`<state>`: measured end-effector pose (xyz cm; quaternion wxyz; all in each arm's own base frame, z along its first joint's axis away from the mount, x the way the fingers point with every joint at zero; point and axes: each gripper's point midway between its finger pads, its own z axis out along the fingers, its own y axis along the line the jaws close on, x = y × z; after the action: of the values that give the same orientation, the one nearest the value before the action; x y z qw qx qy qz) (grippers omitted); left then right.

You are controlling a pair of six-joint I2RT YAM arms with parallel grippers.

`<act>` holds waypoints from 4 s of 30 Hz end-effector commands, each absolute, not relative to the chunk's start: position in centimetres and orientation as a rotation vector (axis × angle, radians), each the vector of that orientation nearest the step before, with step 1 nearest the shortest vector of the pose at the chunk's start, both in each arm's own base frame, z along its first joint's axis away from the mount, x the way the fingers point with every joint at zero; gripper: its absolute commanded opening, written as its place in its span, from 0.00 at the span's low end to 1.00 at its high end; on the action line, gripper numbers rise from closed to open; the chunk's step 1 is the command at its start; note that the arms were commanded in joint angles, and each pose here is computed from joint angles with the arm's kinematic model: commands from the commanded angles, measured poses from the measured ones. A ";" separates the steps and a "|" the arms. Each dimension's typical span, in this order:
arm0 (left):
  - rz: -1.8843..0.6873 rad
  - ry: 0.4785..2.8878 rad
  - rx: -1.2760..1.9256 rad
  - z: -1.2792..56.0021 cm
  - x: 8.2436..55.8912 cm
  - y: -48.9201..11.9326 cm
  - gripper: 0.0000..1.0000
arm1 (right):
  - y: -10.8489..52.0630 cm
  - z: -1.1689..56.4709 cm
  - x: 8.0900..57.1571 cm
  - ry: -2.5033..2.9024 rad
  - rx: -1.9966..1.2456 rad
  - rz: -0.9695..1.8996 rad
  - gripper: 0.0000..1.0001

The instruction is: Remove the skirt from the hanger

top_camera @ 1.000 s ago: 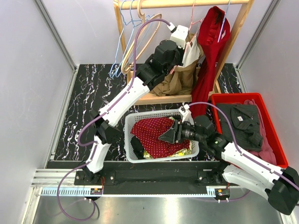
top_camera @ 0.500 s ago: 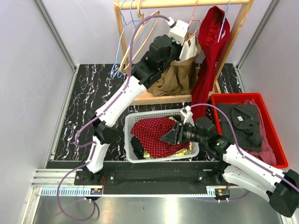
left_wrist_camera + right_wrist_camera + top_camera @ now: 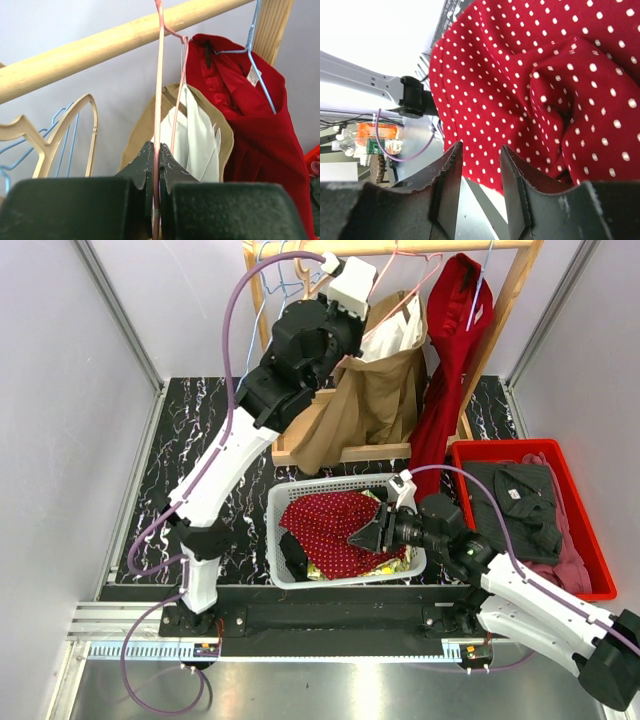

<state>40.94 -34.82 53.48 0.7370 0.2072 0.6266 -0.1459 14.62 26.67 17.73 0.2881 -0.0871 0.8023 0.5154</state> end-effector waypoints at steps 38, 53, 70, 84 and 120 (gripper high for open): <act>-0.414 0.932 0.908 63.6 15.6 -24.4 0.07 | 11.3 46.9 12.8 1.353 -0.324 0.743 0.96; -0.610 1.077 0.916 59.9 15.0 -22.1 0.00 | 14.5 45.3 18.7 1.380 -0.324 0.612 0.91; -0.738 1.120 0.954 57.5 12.2 -20.0 0.00 | 18.3 45.4 20.8 1.360 -0.377 0.678 0.85; -0.779 1.092 0.911 59.1 11.8 -19.6 0.00 | 20.9 43.5 22.0 1.408 -0.377 0.756 0.61; -0.414 1.191 1.129 48.8 14.4 -17.3 0.00 | 4.3 55.2 20.9 1.248 0.075 0.180 0.17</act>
<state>14.64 -18.42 49.00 0.6520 0.4879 0.5395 -0.2140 21.83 11.45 48.73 0.7415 -0.1103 0.6441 0.1521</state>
